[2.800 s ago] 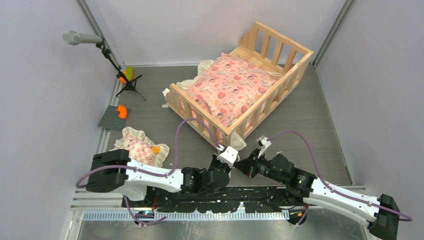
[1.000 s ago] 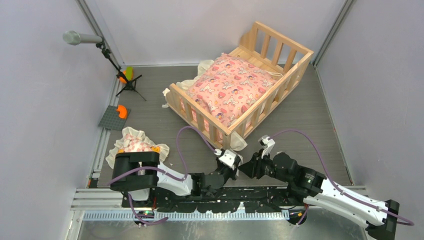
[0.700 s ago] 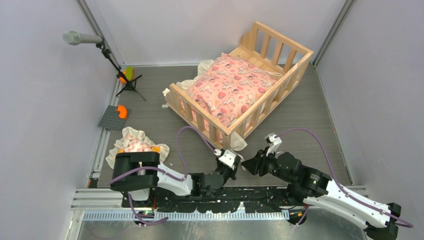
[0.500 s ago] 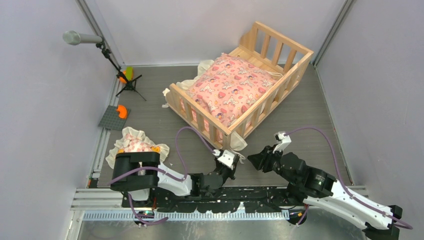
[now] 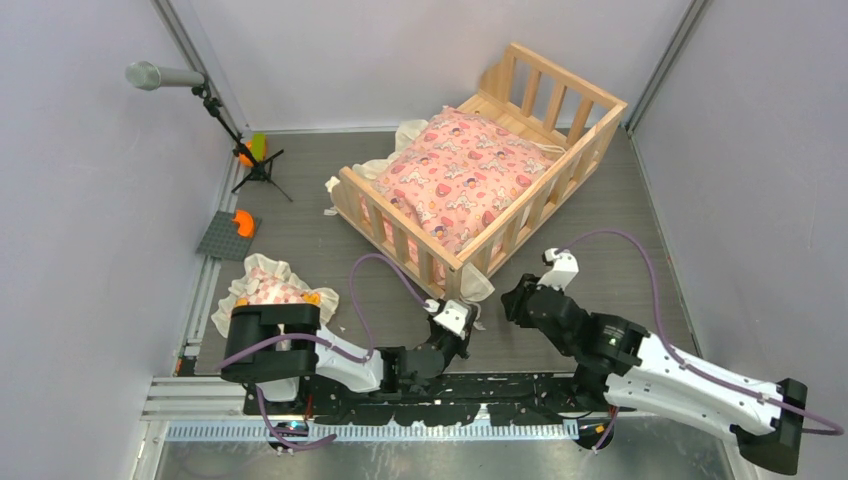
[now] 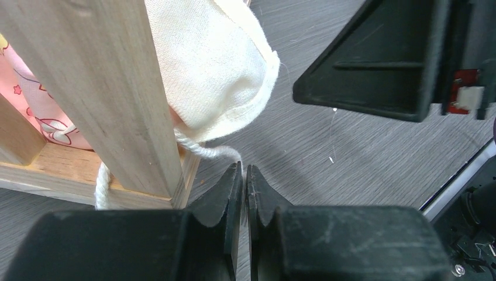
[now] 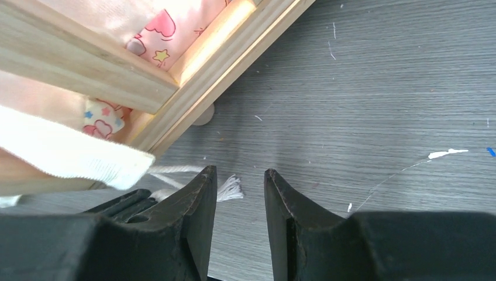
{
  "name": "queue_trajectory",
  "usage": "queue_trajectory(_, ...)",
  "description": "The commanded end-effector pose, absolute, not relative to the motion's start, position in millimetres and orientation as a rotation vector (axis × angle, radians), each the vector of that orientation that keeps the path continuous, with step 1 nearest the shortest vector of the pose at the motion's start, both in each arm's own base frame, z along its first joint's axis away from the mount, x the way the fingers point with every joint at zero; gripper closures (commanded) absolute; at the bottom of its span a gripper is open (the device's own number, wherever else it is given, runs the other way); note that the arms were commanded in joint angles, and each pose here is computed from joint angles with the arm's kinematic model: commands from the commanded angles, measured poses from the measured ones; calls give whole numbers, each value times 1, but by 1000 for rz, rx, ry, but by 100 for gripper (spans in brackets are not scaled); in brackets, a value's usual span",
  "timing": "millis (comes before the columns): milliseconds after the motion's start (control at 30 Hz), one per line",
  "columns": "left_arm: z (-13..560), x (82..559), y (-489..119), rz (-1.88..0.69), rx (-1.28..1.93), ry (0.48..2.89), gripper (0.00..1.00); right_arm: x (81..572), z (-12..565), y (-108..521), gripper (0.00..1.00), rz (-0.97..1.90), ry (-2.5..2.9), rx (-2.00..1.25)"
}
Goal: Set up the pet bed
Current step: Cross the ropes on the bed frame, then tie the ropes to the bed frame.
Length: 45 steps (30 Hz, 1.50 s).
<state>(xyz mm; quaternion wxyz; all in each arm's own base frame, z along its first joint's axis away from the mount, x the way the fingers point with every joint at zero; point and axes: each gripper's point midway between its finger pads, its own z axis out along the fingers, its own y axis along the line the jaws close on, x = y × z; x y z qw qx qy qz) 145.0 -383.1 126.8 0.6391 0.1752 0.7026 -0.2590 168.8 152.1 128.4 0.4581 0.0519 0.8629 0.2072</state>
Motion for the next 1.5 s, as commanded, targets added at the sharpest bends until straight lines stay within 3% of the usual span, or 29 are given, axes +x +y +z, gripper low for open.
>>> queue_trajectory(0, 136, 149, -378, -588, 339, 1580, 90, 187, 143, 162, 59, 467, 2108, 171)
queue_trajectory(367, 133, 148, -370, -587, 338, 1587, 91, 207, 115, 178, 62, 784, 2207, 252)
queue_trajectory(533, 133, 148, -370, -589, 337, 1586, 92, 210, 97, 189, 73, 891, 2261, 258)
queue_trajectory(700, 133, 148, -370, -588, 339, 1587, 92, 221, 91, 201, 77, 967, 2231, 280)
queue_trajectory(1467, 135, 147, -370, -593, 353, 1581, 93, 210, 92, 245, 84, 1297, 2186, 80)
